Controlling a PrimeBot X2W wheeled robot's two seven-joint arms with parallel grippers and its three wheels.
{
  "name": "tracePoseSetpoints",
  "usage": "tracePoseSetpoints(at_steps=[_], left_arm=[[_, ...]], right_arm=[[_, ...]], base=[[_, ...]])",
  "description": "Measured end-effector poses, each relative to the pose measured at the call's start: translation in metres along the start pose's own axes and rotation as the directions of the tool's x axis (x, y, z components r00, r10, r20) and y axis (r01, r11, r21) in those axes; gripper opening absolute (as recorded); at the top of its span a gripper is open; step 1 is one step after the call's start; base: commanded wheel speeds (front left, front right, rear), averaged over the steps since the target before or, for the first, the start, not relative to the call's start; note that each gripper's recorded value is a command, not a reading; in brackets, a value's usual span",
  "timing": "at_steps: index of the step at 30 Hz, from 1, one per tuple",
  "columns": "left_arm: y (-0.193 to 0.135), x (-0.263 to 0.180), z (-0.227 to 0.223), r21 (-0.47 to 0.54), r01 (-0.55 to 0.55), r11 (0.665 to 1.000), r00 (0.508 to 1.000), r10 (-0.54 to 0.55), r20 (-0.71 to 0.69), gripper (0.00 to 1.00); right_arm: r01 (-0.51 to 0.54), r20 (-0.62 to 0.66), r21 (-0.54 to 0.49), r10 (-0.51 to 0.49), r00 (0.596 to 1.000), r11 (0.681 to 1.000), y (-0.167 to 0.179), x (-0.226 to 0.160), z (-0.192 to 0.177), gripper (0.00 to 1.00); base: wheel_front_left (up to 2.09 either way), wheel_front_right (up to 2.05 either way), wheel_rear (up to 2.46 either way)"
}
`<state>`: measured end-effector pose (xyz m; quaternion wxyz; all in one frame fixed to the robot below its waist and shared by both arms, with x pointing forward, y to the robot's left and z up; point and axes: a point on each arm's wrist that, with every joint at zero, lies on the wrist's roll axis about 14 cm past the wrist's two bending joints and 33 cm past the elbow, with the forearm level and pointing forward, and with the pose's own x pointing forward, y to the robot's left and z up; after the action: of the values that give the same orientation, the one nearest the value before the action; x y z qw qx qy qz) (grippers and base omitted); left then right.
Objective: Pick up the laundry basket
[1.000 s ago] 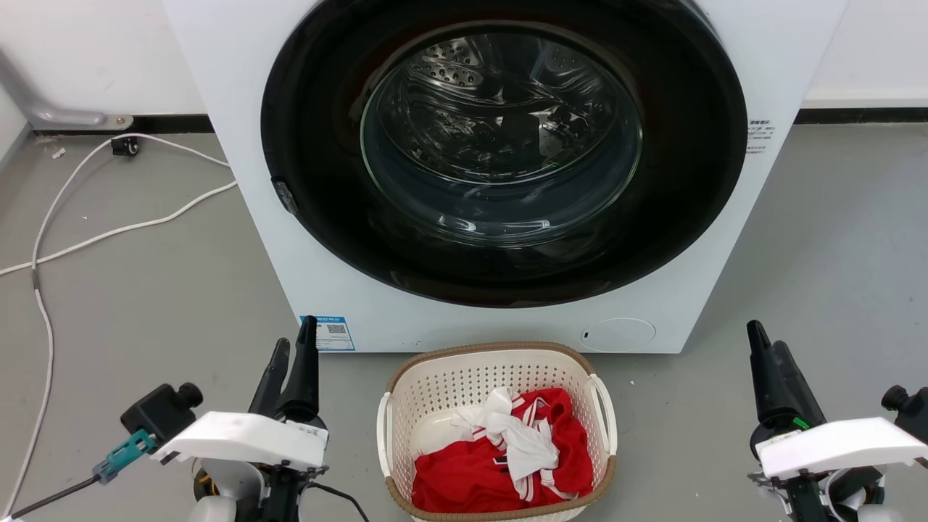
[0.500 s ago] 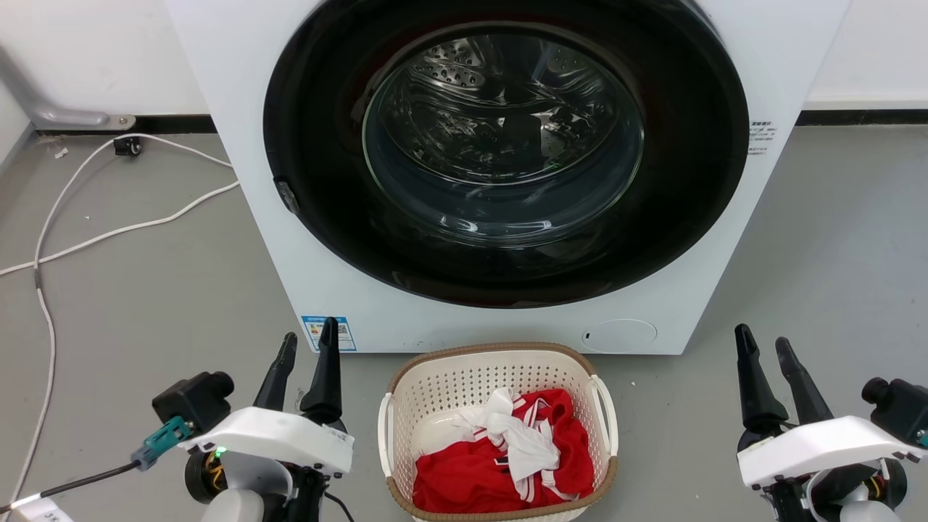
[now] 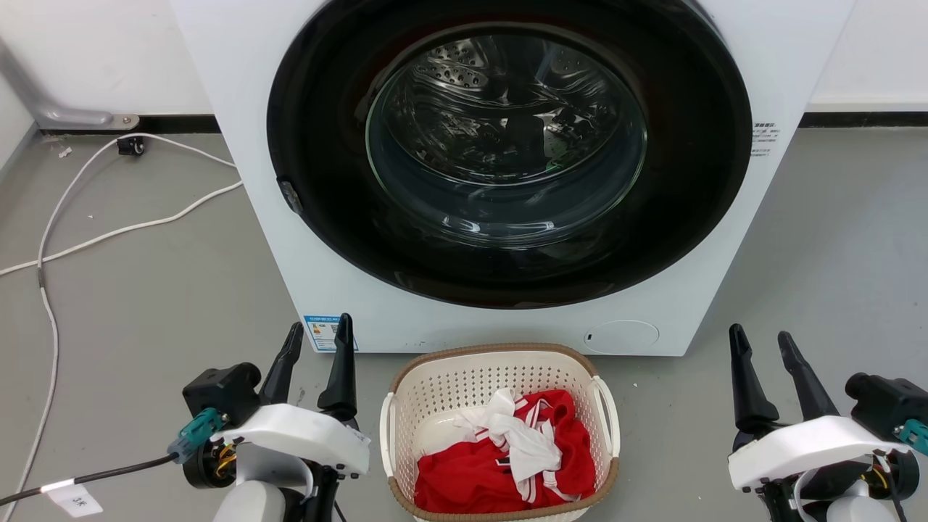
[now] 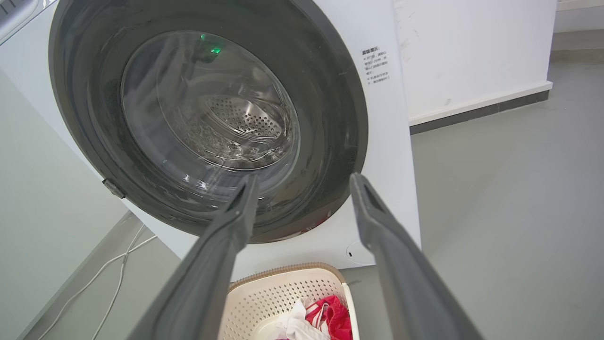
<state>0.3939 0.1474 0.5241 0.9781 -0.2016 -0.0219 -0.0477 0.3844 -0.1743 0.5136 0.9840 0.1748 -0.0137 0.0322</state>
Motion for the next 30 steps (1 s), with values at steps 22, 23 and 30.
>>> tracePoseSetpoints(at_steps=[22, 23, 30], left_arm=[[-0.008, 0.000, -0.003, 0.219, 0.026, 0.975, 0.999, -0.029, 0.013, 1.00], [-0.008, 0.000, -0.003, 0.228, 0.024, 0.973, 1.000, -0.028, 0.014, 1.00], [-0.009, 0.001, -0.004, 0.285, 0.031, 0.958, 0.999, -0.037, 0.017, 1.00]], right_arm=[[-0.046, -0.009, -0.222, 0.045, 0.999, 0.974, 0.009, 0.003, -0.002, 1.00], [-0.049, -0.011, -0.234, 0.048, 0.999, 0.971, 0.010, 0.003, -0.002, 1.00], [-0.062, -0.017, -0.291, 0.060, 0.998, 0.955, 0.013, 0.004, -0.002, 1.00]], base=[[0.00, 0.00, 0.00], [0.00, 0.00, 0.00], [0.00, 0.00, 0.00]])
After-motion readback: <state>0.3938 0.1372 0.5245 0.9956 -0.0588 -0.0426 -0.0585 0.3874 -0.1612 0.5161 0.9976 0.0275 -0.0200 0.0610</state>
